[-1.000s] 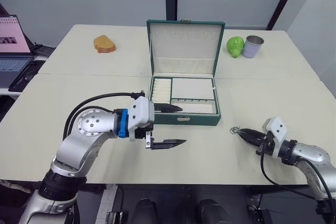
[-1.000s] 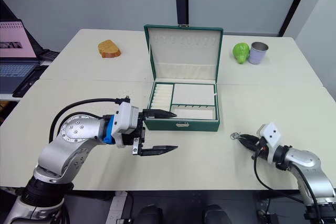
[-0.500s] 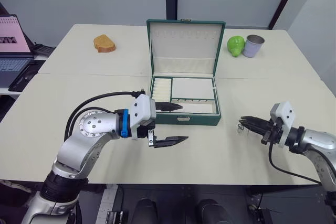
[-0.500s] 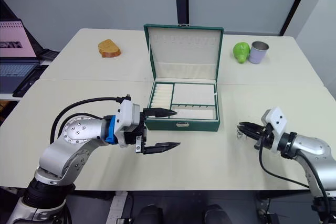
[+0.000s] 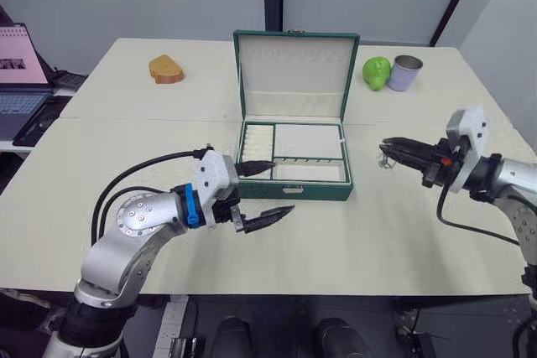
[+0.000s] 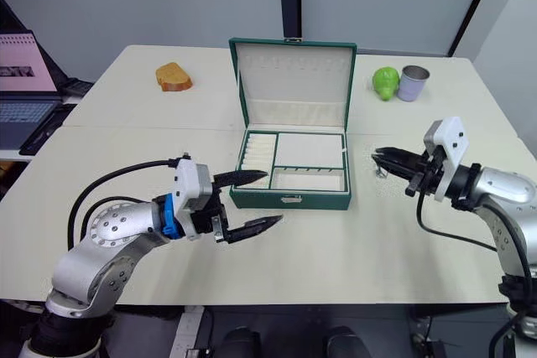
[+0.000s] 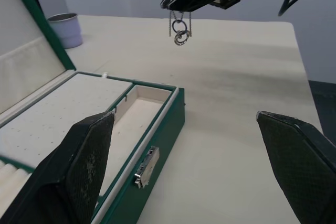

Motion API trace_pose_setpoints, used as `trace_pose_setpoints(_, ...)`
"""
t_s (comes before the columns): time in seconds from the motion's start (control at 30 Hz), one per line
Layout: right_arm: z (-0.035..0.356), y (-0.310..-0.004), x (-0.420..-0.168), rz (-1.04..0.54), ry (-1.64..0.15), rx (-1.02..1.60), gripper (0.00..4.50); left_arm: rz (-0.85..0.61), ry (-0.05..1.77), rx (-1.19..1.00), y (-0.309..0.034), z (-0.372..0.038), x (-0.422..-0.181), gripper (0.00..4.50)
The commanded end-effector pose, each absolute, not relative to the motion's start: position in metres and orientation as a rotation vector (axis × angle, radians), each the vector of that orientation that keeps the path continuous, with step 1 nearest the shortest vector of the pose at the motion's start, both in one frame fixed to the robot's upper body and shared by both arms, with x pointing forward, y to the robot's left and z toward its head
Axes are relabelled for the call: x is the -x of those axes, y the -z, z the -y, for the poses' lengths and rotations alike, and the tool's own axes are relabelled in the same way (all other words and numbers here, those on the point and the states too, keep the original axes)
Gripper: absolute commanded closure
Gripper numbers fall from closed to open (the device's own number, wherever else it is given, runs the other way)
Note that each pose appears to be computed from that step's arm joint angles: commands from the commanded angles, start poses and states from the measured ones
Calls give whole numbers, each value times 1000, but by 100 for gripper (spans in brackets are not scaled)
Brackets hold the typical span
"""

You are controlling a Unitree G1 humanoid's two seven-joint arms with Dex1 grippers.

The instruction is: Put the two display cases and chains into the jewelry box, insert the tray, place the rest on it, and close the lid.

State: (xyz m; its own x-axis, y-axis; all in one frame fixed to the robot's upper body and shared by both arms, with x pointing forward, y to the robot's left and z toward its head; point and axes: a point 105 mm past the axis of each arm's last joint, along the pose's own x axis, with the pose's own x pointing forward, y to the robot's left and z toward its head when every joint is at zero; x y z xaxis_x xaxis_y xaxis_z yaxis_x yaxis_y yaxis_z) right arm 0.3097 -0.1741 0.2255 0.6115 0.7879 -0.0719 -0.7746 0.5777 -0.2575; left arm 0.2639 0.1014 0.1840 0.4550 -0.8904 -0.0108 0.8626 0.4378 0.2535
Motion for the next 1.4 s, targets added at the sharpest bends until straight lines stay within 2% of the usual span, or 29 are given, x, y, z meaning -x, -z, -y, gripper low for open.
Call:
trace_pose_setpoints(0.03, 157, -242, -309, 112, -978, 280, 424, 194, 1010, -201, -198, -108, -258, 0)
trace_pose_setpoints(0.33, 110, -235, -330, 133, -1146, 250, 424, 193, 809, -144, -195, -126, -247, 0)
trace_pose_setpoints(0.53, 91, -229, -342, 145, -1211, 240, 424, 185, 761, -135, -192, -129, -240, 0)
trace_pose_setpoints(0.63, 81, -215, -347, 126, -1250, 250, 424, 186, 732, -130, -191, -132, -237, 0)
trace_pose_setpoints(1.1, 73, -183, -355, 66, -1301, 303, 424, 182, 696, -122, -186, -134, -233, 0)
trace_pose_setpoints(1.17, 73, -181, -354, 50, -1310, 297, 351, 184, 699, -121, -186, -133, -233, 0)
trace_pose_setpoints(1.4, 78, -195, -354, 84, -1282, 248, 182, 157, 718, -111, -184, -136, -236, 0)
